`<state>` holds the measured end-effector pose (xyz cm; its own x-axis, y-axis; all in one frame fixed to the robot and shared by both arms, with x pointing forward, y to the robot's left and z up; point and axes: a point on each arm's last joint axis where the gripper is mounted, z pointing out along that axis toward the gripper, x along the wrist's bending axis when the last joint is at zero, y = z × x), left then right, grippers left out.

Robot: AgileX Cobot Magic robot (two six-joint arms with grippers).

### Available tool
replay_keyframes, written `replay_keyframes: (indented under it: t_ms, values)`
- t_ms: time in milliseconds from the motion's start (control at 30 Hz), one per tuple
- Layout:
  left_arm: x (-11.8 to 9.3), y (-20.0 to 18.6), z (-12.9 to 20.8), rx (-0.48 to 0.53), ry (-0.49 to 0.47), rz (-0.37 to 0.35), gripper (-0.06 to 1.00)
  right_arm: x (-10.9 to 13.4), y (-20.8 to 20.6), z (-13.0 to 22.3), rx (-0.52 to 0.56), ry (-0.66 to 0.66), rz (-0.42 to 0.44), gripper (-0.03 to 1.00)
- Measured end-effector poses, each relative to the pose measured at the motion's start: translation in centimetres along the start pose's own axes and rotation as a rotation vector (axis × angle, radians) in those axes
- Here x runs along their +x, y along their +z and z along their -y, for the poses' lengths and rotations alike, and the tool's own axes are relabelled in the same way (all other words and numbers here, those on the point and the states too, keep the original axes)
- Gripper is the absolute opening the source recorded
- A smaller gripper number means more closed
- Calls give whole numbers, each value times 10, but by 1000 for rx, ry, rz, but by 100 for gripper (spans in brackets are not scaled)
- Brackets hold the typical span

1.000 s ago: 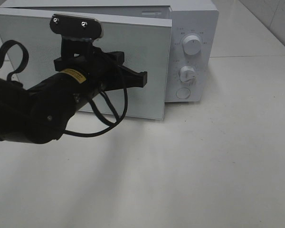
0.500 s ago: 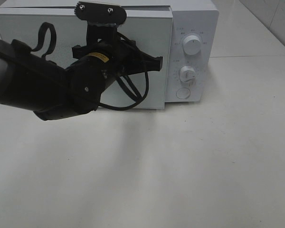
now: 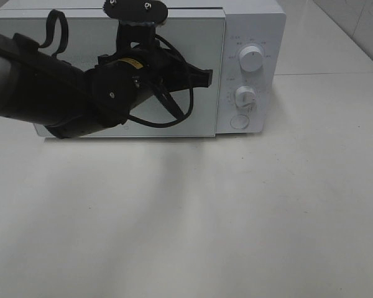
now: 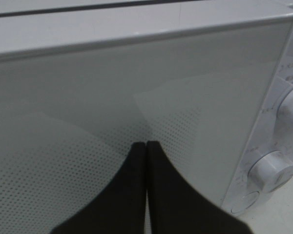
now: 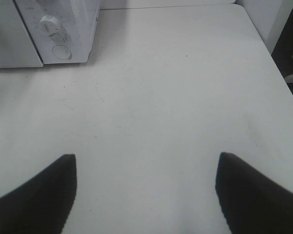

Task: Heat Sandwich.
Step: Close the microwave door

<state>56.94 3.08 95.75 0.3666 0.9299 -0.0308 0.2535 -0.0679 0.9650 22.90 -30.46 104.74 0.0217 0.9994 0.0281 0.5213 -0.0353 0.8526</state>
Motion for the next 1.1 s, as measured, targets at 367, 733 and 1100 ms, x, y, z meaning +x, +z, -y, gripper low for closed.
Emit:
replay_keyframes:
  t_ms: [367, 733, 1100]
  values:
    - [4, 9, 2, 0, 44, 13, 0, 0, 0, 0, 0, 0, -1, 75]
    - [2, 10, 3, 3, 53, 21, 0, 0, 0, 0, 0, 0, -1, 75]
    - [0, 1, 0, -16, 28, 6, 0, 0, 0, 0, 0, 0, 0, 75]
